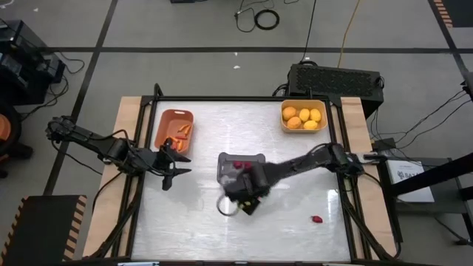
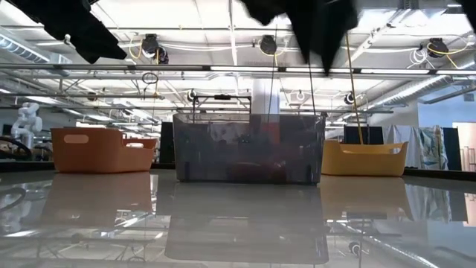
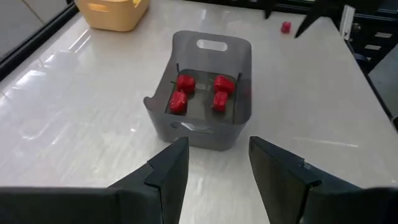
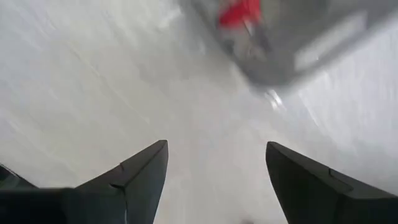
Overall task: Sort produce into baskets
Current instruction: Put the red bell pepper into the gray bin
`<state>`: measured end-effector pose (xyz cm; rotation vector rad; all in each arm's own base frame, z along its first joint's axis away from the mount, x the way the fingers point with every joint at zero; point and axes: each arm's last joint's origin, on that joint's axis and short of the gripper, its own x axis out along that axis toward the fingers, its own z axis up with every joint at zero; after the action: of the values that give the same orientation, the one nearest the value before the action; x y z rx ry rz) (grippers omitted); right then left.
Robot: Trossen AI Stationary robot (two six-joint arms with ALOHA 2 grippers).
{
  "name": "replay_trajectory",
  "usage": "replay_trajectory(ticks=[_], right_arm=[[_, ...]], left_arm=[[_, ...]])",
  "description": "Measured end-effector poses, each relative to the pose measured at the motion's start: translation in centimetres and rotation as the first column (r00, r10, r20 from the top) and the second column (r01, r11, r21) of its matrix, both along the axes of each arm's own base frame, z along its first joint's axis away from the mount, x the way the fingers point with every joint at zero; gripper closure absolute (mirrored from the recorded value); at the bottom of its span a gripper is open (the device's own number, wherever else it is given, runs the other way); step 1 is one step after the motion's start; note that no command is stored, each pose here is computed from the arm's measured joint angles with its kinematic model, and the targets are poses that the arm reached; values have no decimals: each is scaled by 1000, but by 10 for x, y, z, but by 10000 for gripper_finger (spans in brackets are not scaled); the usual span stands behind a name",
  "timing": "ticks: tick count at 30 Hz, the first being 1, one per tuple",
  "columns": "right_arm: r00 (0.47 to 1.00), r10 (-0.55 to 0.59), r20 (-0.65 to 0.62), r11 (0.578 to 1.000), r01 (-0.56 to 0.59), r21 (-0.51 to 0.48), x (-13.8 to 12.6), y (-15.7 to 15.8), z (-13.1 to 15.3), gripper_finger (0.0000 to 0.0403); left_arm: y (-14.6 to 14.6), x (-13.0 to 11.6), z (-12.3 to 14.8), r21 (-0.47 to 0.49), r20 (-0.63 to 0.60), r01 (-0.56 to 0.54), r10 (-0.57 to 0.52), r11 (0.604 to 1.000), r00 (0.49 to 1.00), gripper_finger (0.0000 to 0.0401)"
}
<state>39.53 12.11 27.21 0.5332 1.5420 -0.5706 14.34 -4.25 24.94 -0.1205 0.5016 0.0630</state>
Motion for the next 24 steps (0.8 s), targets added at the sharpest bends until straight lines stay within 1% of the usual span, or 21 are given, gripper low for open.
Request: replay_trajectory(ticks=[3, 5, 7, 9, 11, 14, 17, 20, 22, 24], right_arm=[[997, -32, -72, 999, 32, -4, -27, 13, -5, 139], [991, -71, -113, 997, 68, -33, -50, 20, -9, 139], [984, -120, -128, 992, 115, -45, -72, 28, -18, 139], [981, -166, -99, 986, 164, -20, -94, 37, -29, 139], [976, -213, -53, 976, 215, 33, -113, 47, -38, 139], [969, -248, -6, 966, 248, 76, -138, 58, -49, 139], [978, -209, -29, 977, 210, 44, -162, 65, -60, 139], [991, -127, -50, 991, 128, 22, -180, 72, -67, 140], [996, -69, -61, 997, 70, 19, -190, 76, -73, 140], [997, -13, -77, 999, 16, 45, -197, 80, -81, 140]], left_arm=[[2, 1, 0, -16, 7, -32, 32, 999, 999, 225], [4, 2, 0, -36, 11, -71, 72, 997, 997, 225], [7, 6, 2, -65, 34, -111, 114, 992, 993, 225], [9, 11, 4, -89, 63, -140, 146, 986, 987, 225], [11, 17, 7, -119, 104, -163, 176, 979, 979, 225], [14, 27, 12, -155, 182, -181, 208, 971, 961, 225], [17, 39, 18, -194, 272, -193, 241, 962, 932, 225], [20, 51, 22, -228, 342, -202, 273, 953, 899, 225], [21, 58, 23, -275, 376, -207, 303, 939, 876, 225], [22, 65, 21, -326, 383, -213, 334, 921, 861, 225]])
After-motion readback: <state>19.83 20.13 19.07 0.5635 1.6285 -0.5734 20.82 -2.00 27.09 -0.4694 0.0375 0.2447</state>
